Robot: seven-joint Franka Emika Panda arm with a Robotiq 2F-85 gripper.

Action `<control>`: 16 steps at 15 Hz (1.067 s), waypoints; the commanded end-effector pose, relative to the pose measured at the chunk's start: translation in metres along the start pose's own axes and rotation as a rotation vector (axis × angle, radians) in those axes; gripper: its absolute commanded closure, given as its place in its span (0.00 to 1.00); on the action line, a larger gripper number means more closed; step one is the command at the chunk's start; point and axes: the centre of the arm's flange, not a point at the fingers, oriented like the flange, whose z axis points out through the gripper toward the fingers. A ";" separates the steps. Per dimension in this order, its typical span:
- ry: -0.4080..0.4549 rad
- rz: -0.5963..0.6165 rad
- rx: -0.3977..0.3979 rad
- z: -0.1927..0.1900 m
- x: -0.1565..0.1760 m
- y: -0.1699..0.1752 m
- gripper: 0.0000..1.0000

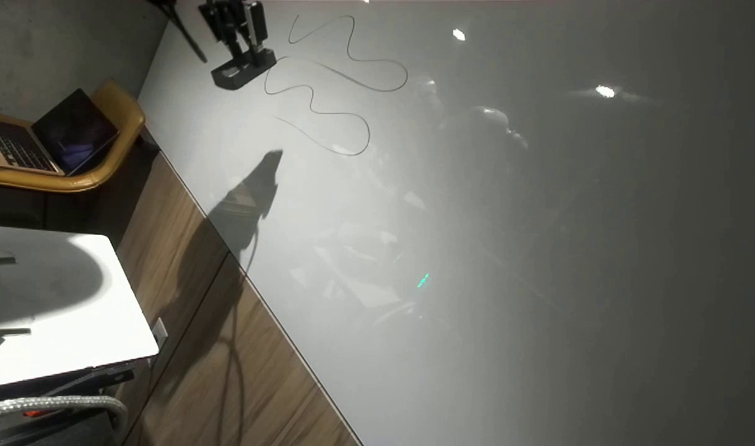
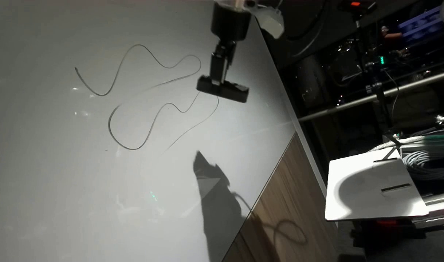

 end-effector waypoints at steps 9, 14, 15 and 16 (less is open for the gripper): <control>0.459 0.192 -0.160 -0.033 0.212 0.018 0.71; 0.482 0.232 -0.134 0.008 0.221 -0.004 0.71; 0.473 0.232 -0.133 0.020 0.216 -0.009 0.71; 0.460 0.229 -0.141 0.035 0.207 -0.012 0.71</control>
